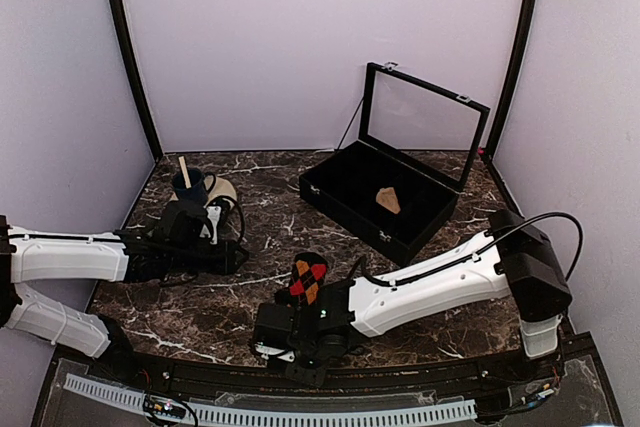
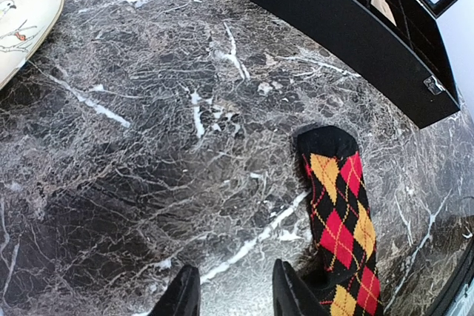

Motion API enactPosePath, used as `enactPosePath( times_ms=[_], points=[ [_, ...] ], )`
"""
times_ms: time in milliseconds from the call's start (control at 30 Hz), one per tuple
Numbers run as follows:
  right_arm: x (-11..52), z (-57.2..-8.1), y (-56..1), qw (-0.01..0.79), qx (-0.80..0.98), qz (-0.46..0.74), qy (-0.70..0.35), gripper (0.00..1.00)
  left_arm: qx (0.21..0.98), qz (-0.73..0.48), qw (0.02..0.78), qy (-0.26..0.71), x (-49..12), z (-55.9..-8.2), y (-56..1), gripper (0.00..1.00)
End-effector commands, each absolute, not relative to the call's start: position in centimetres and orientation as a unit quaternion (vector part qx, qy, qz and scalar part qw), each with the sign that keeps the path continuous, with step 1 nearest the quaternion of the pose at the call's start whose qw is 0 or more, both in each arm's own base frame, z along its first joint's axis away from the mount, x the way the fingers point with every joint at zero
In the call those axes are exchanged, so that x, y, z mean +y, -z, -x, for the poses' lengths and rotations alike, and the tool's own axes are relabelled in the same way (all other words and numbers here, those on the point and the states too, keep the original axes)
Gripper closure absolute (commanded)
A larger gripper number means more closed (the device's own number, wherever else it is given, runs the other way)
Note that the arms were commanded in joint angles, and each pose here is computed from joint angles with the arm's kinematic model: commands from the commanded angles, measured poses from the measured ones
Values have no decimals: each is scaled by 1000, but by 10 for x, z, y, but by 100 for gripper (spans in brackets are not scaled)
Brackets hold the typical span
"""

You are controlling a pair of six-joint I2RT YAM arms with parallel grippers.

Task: Roll the socks
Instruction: Rotate the sock in the storage box, then fold the sock at the corner of the board.

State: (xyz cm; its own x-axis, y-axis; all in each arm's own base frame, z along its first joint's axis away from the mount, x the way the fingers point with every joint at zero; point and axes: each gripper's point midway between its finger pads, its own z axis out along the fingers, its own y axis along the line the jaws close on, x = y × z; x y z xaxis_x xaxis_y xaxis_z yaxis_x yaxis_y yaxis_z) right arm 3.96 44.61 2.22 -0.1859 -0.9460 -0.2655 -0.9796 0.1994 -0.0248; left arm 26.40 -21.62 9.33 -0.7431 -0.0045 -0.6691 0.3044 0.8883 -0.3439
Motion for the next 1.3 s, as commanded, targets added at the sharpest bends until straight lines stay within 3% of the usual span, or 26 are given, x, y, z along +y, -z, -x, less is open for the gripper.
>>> enactPosePath(
  times_ms=[0, 433, 933, 1267],
  points=[
    [451, -41, -18, 103, 753, 645, -74, 60, 910, -75, 350, 212, -208, -262, -90, 64],
    [451, -38, -19, 79, 748, 653, -88, 93, 913, -74, 344, 208, -207, -263, -81, 64],
    [477, -35, -87, 30, 757, 610, -233, 98, 907, -69, 359, 211, -202, -264, -84, 64],
    [480, -93, -137, 35, 772, 548, -319, 98, 900, -77, 371, 213, -206, -270, -89, 64]
  ],
)
